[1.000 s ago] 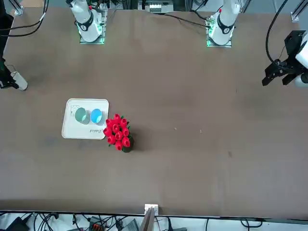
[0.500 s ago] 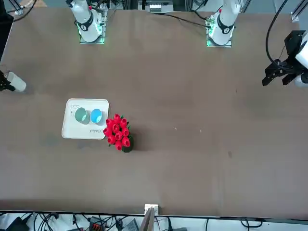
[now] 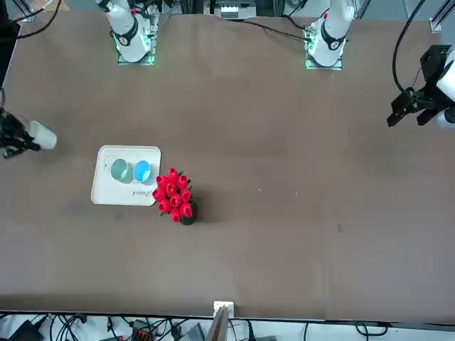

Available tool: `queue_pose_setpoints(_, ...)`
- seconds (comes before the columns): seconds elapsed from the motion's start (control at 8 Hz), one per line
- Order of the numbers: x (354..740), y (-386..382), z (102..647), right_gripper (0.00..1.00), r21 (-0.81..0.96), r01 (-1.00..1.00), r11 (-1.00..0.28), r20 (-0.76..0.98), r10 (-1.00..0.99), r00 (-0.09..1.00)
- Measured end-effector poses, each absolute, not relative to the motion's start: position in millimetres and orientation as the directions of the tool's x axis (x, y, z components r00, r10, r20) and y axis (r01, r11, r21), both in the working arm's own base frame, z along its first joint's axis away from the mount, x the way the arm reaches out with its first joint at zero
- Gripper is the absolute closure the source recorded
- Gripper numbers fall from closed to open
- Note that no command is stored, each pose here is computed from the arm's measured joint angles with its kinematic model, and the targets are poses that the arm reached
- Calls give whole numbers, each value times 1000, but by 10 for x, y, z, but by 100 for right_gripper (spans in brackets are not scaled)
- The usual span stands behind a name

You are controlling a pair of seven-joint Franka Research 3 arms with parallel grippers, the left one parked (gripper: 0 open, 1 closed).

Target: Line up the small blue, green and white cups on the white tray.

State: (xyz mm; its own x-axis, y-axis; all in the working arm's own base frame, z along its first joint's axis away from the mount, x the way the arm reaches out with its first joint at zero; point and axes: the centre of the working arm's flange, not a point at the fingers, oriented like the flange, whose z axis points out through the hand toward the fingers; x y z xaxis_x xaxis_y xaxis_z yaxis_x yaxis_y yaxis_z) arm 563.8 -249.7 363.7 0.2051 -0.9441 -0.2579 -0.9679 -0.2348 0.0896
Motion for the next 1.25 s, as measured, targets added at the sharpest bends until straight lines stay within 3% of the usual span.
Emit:
queue_pose_setpoints(0.5, 6131, -1161, 3498, 98, 115, -990, -79, -170, -984, 59)
queue_pose_setpoints(1.25, 6023, -753, 2891, 98, 58, -998, 2, -98, -995, -8)
